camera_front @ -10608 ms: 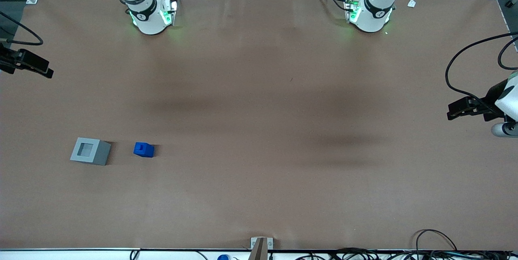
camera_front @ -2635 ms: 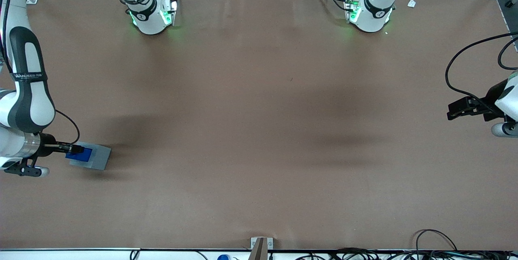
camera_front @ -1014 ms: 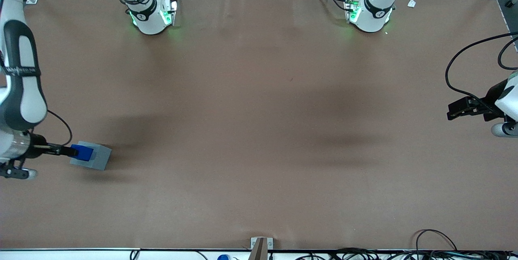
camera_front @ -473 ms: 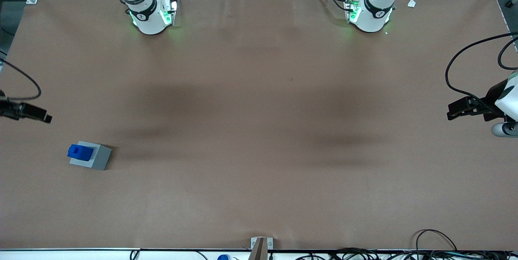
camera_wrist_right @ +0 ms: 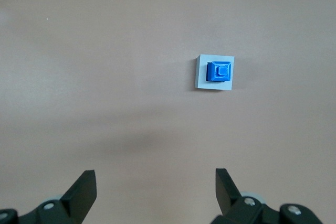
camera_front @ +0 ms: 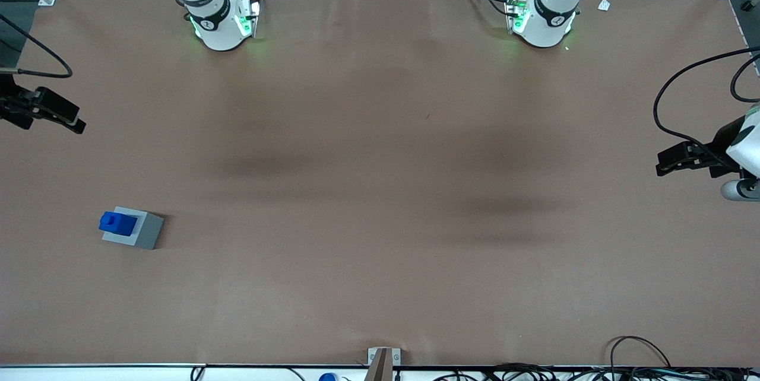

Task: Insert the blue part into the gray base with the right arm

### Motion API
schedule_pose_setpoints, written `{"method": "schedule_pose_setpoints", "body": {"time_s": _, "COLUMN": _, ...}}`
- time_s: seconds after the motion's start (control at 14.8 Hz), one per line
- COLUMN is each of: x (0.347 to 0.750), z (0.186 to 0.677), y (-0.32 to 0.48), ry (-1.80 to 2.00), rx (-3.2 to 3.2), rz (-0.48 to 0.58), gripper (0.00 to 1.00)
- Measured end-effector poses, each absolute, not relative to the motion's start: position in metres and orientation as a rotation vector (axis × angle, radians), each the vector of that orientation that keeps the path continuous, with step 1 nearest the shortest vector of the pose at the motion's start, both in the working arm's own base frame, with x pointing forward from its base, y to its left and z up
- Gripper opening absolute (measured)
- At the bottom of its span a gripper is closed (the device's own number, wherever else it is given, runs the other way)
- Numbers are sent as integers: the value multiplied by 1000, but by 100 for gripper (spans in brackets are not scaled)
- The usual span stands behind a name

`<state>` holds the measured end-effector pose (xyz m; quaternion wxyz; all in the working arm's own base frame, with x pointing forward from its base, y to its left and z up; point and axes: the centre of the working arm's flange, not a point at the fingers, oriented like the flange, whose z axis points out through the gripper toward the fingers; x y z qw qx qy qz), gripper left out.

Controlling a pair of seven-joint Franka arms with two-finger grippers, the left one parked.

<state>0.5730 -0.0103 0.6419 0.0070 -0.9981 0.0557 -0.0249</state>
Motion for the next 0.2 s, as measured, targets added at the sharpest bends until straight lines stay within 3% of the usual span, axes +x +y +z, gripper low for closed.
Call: {"method": "schedule_pose_setpoints", "body": {"time_s": 0.2, "x": 575, "z": 638, "y": -10, "ry": 172, "rx": -3129, "rz": -74, "gripper": 100}}
